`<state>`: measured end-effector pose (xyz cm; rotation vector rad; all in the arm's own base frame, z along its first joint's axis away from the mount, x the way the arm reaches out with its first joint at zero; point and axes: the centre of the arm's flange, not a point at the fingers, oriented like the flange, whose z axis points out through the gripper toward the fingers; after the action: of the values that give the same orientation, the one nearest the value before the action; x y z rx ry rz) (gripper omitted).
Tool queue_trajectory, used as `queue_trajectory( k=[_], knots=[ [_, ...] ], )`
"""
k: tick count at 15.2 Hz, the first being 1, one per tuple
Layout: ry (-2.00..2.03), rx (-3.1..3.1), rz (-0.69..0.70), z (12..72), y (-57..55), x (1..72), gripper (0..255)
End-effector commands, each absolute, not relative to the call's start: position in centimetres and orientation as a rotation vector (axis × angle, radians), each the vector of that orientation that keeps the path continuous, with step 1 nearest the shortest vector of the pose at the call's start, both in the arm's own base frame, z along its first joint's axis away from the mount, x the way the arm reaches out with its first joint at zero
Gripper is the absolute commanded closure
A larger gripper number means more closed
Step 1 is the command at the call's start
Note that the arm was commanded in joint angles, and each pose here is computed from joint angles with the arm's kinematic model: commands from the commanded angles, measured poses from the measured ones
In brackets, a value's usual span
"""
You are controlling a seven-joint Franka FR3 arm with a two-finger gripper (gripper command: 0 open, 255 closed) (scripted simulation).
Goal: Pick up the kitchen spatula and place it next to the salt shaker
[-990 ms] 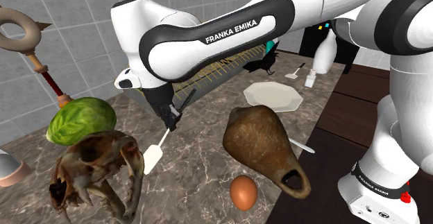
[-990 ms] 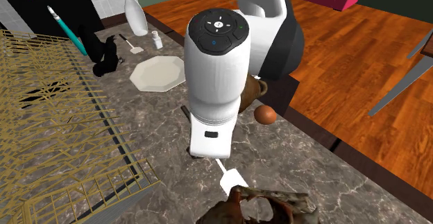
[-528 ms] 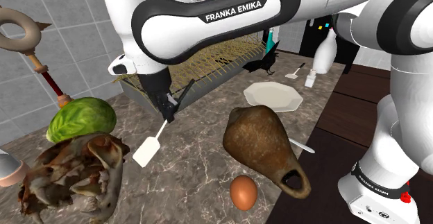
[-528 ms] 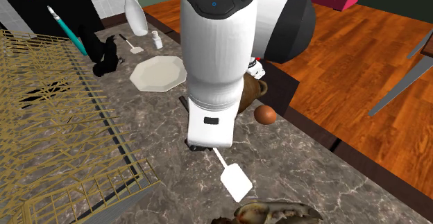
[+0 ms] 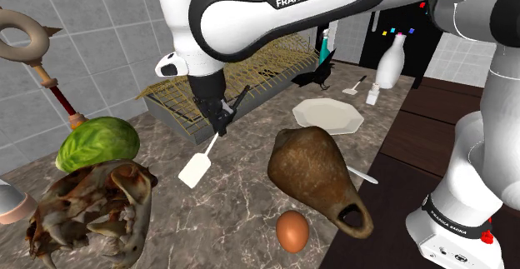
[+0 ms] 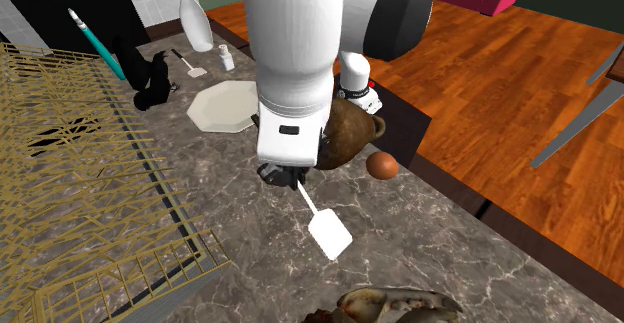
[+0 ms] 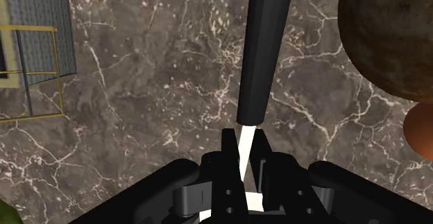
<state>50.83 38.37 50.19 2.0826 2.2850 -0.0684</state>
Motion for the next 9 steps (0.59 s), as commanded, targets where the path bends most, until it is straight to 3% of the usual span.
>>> queue_trajectory(
  k=[1, 9],
  knots=[
    [2.285, 2.083, -0.069, 50.4, 35.5, 49.7, 255],
    [2.285, 2.083, -0.069, 50.4, 25.5, 46.3, 255]
  ],
)
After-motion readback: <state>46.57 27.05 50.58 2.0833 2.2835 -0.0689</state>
